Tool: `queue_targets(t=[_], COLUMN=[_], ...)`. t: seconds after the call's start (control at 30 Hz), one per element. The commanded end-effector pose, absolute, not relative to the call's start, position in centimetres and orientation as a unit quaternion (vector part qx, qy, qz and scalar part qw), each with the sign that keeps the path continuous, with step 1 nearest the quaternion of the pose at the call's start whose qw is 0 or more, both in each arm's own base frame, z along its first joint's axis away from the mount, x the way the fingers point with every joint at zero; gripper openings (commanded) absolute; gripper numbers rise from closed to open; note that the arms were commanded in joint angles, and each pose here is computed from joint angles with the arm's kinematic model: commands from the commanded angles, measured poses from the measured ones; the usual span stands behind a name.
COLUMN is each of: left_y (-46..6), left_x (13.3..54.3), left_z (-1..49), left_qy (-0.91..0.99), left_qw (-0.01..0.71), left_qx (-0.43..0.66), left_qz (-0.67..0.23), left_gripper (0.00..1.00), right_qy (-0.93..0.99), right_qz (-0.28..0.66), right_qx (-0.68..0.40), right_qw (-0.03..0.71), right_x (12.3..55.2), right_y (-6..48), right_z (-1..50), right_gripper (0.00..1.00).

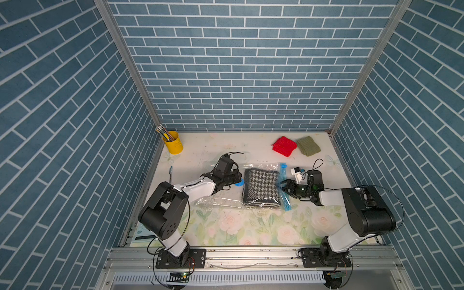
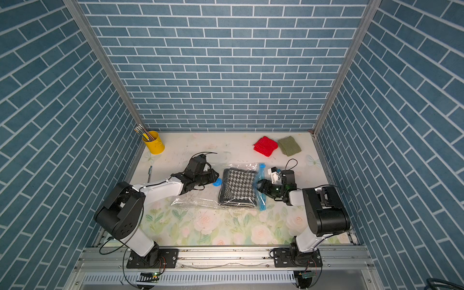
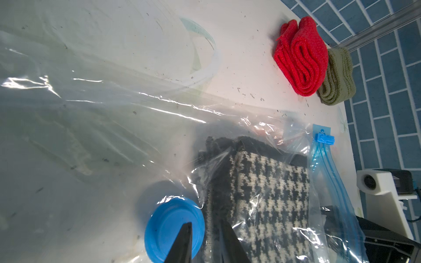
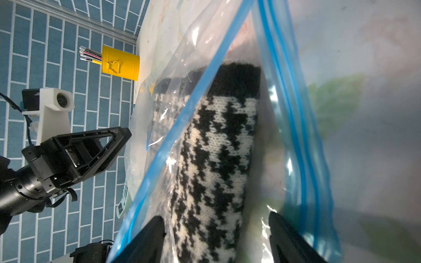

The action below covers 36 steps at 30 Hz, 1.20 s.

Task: Take the scarf out of the vacuum bag
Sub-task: Take out the scarf from the vacuum bag.

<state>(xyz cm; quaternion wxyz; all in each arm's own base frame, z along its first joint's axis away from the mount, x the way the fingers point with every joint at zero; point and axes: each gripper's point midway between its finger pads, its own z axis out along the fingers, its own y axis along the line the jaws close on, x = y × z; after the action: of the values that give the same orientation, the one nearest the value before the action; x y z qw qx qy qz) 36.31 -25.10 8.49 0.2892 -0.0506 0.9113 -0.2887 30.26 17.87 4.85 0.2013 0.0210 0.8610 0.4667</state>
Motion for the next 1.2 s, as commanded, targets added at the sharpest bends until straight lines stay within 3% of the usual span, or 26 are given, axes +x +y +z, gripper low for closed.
queue_targets(t=[0.0, 0.5, 0.87, 1.17], left_y=[-25.3, -24.6, -25.2, -25.7], left_x=[36.1, 35.9, 35.8, 35.3], left_z=[9.2, 7.8, 6.8, 5.9], left_qy=[0.906, 0.918, 0.920, 0.925], left_qw=[0.296, 0.281, 0.261, 0.245], left_qx=[-0.047, -0.060, -0.074, -0.080], left_qz=[-0.298, -0.272, -0.282, -0.280], left_gripper=[0.26, 0.26, 0.36, 0.36], right_qy=[0.865, 0.861, 0.855, 0.852], right_qz=[0.457, 0.460, 0.468, 0.473], right_qx=[0.014, 0.006, -0.002, -0.005], right_qw=[0.208, 0.216, 0.224, 0.225], right_x=[30.0, 30.0, 29.9, 29.8], right_y=[17.6, 17.7, 17.8, 17.9], right_z=[4.8, 5.6, 6.2, 6.3], right_gripper=[0.75, 0.75, 0.75, 0.75])
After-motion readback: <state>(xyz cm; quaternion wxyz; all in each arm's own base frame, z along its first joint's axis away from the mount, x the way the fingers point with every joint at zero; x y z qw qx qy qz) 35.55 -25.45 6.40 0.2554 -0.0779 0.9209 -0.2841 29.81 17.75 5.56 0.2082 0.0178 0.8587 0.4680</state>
